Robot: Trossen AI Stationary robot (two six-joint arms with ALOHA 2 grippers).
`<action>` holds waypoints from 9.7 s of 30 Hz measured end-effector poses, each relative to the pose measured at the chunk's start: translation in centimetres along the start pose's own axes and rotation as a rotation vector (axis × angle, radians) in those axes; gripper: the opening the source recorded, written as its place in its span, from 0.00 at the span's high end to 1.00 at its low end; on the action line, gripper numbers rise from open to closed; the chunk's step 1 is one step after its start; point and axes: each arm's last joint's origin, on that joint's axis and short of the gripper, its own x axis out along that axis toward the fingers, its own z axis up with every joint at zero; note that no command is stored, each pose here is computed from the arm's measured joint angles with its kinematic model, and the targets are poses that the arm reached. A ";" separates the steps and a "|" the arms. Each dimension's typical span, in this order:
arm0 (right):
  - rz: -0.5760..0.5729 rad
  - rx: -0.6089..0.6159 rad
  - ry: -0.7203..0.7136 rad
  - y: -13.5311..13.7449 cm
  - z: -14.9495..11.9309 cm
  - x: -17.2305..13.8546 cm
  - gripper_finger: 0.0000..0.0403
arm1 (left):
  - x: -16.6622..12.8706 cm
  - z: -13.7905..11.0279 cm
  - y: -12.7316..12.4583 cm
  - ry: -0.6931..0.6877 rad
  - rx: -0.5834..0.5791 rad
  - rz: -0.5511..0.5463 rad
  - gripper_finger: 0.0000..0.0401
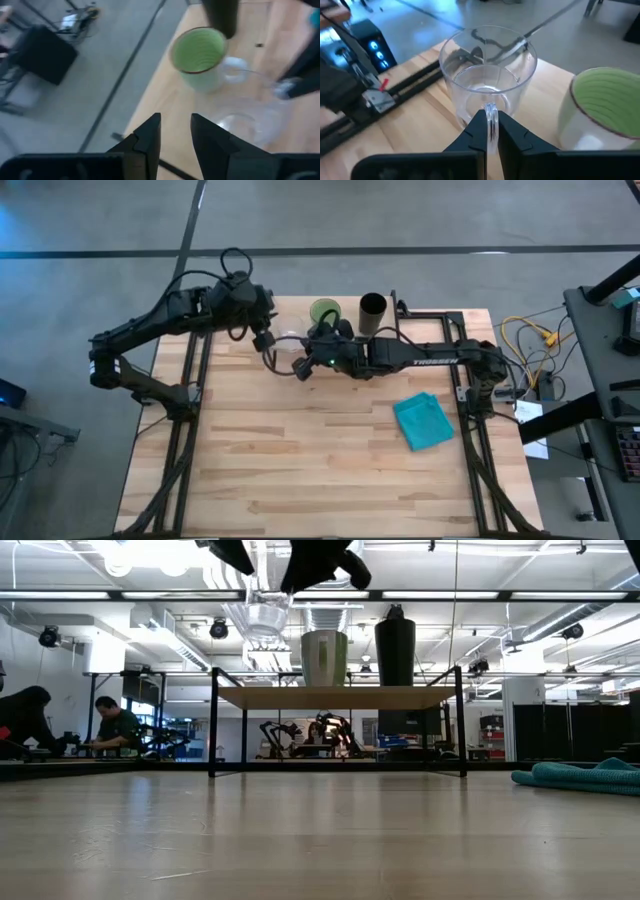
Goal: Stack small to large cups/mugs on shelf
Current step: Put the transparent mug on the shelf, then return to Home Position
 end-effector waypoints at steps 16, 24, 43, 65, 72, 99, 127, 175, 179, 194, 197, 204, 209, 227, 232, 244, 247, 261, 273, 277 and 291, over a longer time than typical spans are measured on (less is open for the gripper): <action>-0.046 0.126 -0.069 -0.2 -2.7 1.8 0.97 | 0.1 0.2 0.5 -0.013 0.022 0.096 0.77; -0.036 0.103 -0.076 -0.9 -2.9 2.7 0.97 | 0.2 0.2 0.5 -0.015 0.018 0.090 0.77; 0.105 0.092 -0.132 0.1 -2.8 7.3 0.97 | 0.2 0.3 0.5 -0.020 0.016 0.087 0.77; -0.091 -0.140 0.019 2.1 0.8 8.0 0.97 | -2.2 -0.5 1.7 -0.057 -0.039 0.111 0.77; -0.108 -0.133 0.009 2.1 0.8 7.9 0.97 | -1.8 -0.4 1.6 -0.051 -0.036 0.109 0.77; -0.202 -0.093 0.121 -1.1 -0.2 9.9 0.97 | -2.4 -0.3 1.8 -0.083 -0.050 0.115 0.77; -0.151 -0.082 0.153 -1.7 -0.4 10.6 0.82 | -3.9 -0.6 2.4 -0.127 -0.071 0.123 0.77; -0.072 -0.226 0.201 0.4 3.4 3.6 0.79 | -3.8 -0.5 2.3 -0.123 -0.069 0.121 0.77; -0.056 -0.244 0.193 0.0 4.4 1.1 0.80 | -3.7 -0.5 2.3 -0.123 -0.069 0.121 0.77; -0.067 -0.268 0.231 -3.8 7.4 -6.9 0.82 | -1.8 0.8 1.4 -0.185 -0.073 0.002 0.77; -0.062 -0.247 0.216 -4.5 7.9 -8.2 0.83 | -0.1 1.4 0.8 -0.172 -0.047 -0.002 0.77; -0.041 -0.220 0.186 -5.3 8.8 -10.7 0.84 | 4.7 1.7 -0.6 -0.059 0.021 -0.018 0.77; -0.049 -0.243 0.224 -6.2 8.6 -12.5 0.84 | 5.4 2.3 -0.9 -0.075 0.016 -0.017 0.77; -0.067 -0.411 0.268 -10.2 9.0 -18.0 0.98 | -8.1 0.8 3.4 -0.424 -0.095 0.012 0.97; -0.043 -0.382 0.233 -11.5 9.4 -20.0 0.98 | -11.5 -1.2 4.5 -0.462 -0.112 0.020 0.97; -0.025 -0.209 0.125 -17.7 8.4 -27.5 0.98 | -14.9 -5.9 5.2 -0.366 -0.288 -0.019 0.97; -0.023 -0.153 0.113 -19.3 7.1 -28.9 0.98 | -15.9 -7.3 5.4 -0.350 -0.334 -0.027 0.97; 0.049 -0.009 -0.050 -22.8 -0.8 -28.5 0.98 | -17.2 -14.4 4.8 -0.420 -0.446 0.011 0.97; 0.101 0.127 -0.140 -24.4 -7.8 -26.1 0.98 | -16.0 -20.8 3.2 -0.550 -0.576 -0.010 0.97; 0.118 0.163 -0.171 -24.9 -9.8 -25.5 0.98 | -15.7 -22.6 2.7 -0.568 -0.604 -0.015 0.97; 0.179 0.218 -0.216 -26.3 -15.7 -23.6 0.98 | -13.0 -25.7 1.0 -0.544 -0.698 -0.040 0.97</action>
